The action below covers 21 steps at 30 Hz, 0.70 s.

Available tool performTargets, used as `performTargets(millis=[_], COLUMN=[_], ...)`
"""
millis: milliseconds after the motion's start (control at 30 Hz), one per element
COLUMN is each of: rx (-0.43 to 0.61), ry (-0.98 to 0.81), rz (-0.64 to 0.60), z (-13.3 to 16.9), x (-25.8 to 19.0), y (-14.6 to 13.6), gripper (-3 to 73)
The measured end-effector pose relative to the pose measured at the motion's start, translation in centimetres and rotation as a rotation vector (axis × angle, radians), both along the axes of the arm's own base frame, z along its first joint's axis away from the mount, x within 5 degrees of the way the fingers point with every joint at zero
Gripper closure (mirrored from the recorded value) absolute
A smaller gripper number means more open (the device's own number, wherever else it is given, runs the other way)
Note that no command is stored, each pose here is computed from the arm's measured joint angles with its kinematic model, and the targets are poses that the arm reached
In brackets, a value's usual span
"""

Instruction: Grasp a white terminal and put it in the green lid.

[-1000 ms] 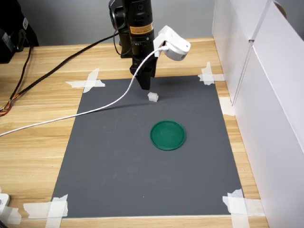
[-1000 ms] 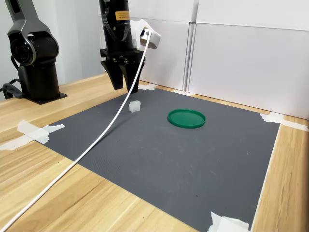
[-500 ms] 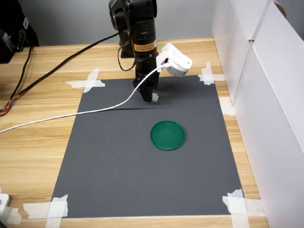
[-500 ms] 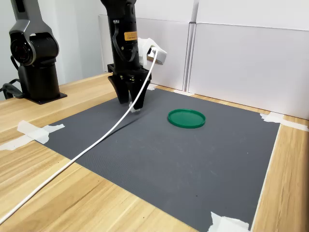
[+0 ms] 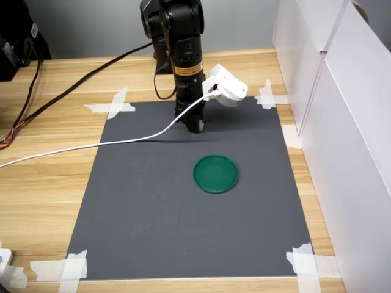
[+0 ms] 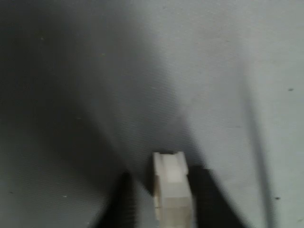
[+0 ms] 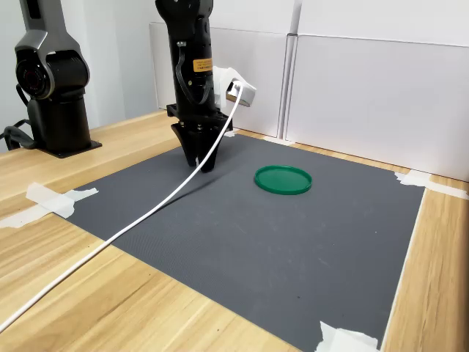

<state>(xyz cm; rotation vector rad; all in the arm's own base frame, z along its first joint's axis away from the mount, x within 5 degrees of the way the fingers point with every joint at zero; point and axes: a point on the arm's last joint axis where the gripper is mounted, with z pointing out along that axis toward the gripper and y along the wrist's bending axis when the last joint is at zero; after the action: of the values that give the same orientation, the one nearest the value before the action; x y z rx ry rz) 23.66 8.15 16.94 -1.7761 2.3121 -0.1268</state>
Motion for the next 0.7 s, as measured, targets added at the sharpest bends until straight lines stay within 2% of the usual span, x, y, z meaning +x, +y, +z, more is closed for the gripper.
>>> performTargets(millis=[100,133,233,600,700], rx=[0.003,0.004,0.030,0.153,0.156], ry=[0.002,0.004,-0.022,-0.123,-0.109], rz=[-0.014,-0.024,-0.053,-0.143,-0.167], z=[0.1,0.4,2.3,14.5,15.3], x=[0.1,0.2,0.8,4.0,4.9], y=[0.0,0.1,0.3,1.9,2.2], gripper=[56.8,60.5,60.8,60.8,60.8])
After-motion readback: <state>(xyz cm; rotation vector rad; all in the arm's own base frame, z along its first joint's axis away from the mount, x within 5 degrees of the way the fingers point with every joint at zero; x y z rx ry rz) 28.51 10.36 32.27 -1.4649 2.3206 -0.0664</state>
